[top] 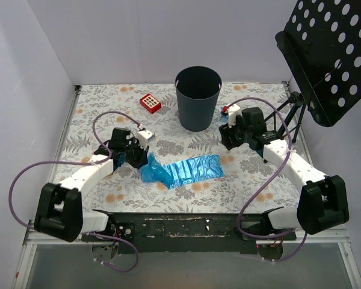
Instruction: Put the trash bags into the trash bin
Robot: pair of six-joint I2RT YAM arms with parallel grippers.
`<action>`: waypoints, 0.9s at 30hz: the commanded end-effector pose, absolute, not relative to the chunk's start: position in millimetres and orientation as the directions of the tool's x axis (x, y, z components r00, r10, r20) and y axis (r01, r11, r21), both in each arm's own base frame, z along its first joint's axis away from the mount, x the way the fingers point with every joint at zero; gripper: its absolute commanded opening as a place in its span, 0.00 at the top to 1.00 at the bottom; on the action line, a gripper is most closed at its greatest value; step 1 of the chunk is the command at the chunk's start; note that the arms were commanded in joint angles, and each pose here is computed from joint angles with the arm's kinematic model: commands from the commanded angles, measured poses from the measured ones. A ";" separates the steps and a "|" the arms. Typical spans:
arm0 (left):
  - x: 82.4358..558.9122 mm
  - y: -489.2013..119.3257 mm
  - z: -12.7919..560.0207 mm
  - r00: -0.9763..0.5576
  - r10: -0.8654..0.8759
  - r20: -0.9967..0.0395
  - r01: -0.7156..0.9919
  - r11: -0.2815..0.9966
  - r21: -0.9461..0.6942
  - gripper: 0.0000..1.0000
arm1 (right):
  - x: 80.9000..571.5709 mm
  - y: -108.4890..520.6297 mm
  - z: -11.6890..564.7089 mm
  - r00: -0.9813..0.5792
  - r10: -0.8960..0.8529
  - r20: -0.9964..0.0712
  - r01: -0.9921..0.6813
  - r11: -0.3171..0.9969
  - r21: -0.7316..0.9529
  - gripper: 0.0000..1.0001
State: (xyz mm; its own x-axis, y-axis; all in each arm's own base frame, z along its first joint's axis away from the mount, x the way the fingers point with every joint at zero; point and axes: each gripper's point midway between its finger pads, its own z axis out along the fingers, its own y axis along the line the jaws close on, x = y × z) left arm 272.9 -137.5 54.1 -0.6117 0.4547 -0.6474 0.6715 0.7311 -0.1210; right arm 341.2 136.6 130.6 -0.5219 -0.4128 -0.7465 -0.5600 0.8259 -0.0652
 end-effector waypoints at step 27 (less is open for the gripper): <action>278.6 -217.9 324.4 0.736 0.385 -0.557 0.602 0.003 0.798 1.00 | 313.5 350.3 381.5 -0.262 -0.078 -0.962 -0.947 0.214 0.240 0.25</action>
